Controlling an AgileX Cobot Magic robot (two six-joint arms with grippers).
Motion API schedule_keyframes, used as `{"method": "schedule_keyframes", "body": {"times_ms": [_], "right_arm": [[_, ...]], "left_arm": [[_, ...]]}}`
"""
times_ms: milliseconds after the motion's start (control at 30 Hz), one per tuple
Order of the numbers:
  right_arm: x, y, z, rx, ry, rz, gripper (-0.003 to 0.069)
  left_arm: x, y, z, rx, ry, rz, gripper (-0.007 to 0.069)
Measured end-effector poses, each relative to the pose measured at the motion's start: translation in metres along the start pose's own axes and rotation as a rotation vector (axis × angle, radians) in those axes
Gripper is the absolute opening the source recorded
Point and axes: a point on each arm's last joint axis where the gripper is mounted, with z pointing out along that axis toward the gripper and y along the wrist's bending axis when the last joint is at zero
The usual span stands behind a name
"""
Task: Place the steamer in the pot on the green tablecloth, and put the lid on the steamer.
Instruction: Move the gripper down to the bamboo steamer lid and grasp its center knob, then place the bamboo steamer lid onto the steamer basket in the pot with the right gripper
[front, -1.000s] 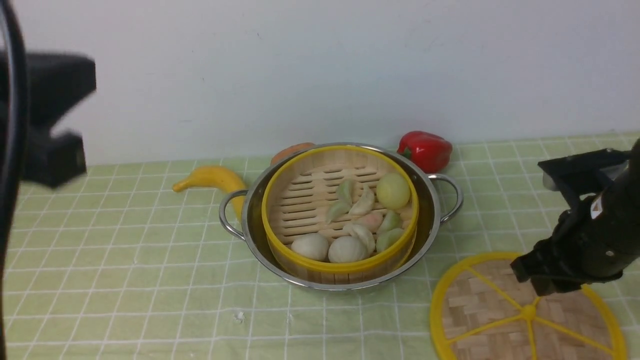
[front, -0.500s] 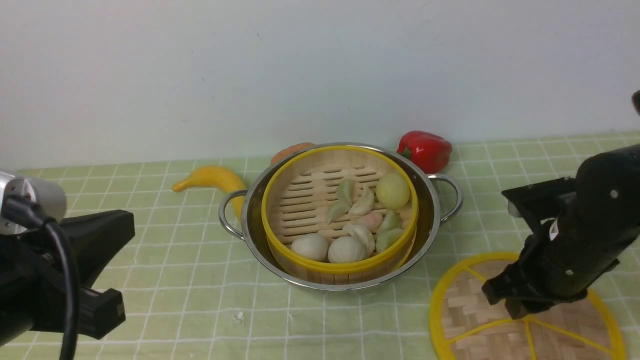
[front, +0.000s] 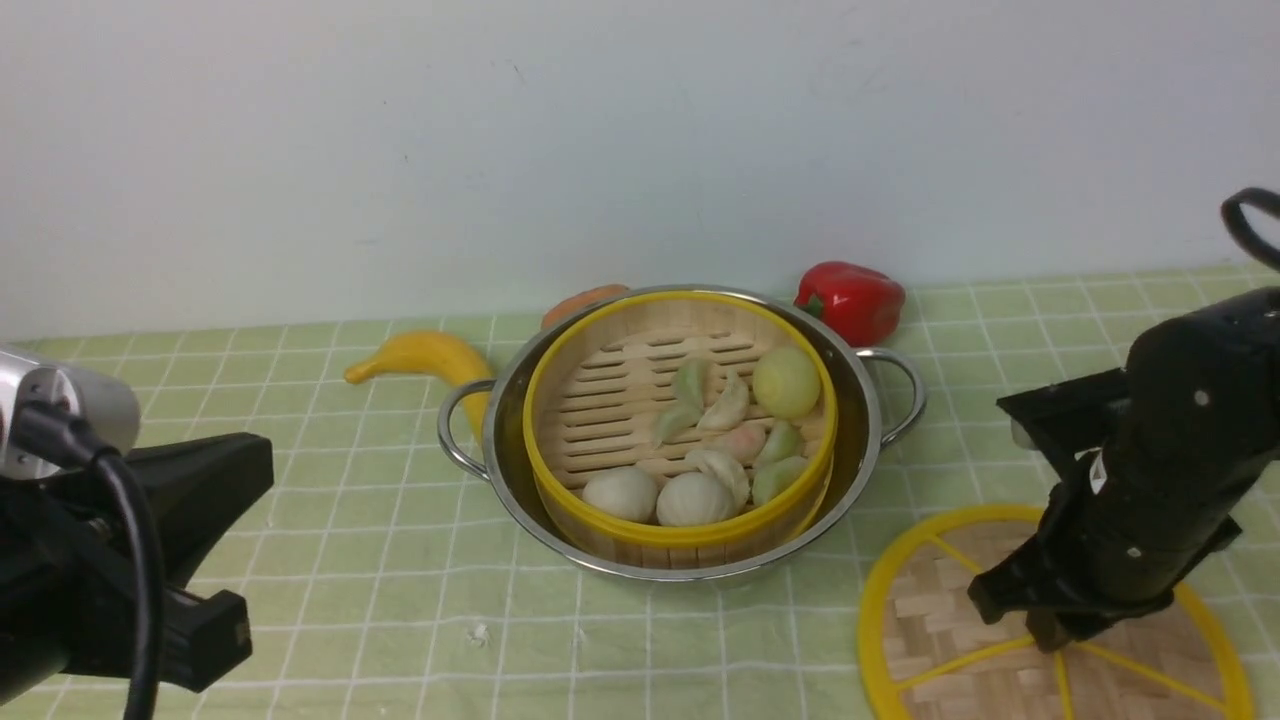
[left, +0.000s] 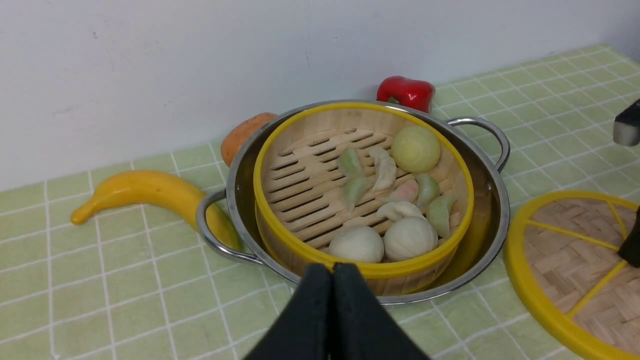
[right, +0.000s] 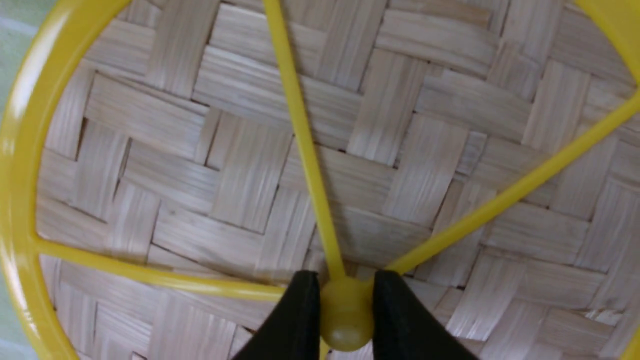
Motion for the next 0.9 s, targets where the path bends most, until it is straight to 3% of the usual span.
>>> {"method": "schedule_keyframes", "body": {"times_ms": [167,267,400,533,700,900], "right_arm": [[-0.003,-0.007,-0.040,0.077,0.038,-0.033,0.0150],[-0.015,-0.009,-0.090,0.091,-0.102,-0.034,0.0150],[-0.033,-0.006,-0.155,0.040,-0.325,-0.018,0.0150],[-0.062,0.016,-0.199,-0.112,-0.467,-0.046,0.0150],[-0.098,0.068,-0.185,-0.172,-0.467,-0.146,0.0150],[-0.127,0.131,-0.139,-0.170,-0.411,-0.254,0.0150]], "left_arm": [[0.000,0.000,0.000,0.000,0.000,0.000,-0.0023],[0.000,0.000,-0.001,0.000,0.001,0.001,-0.0023],[0.002,0.000,-0.001,0.004,0.016,0.003,-0.0023],[0.004,-0.001,-0.001,0.010,0.038,0.004,-0.0023],[0.007,-0.001,0.001,0.011,0.052,0.003,-0.0022],[0.011,-0.001,0.002,0.013,0.070,0.009,-0.0022]]}}
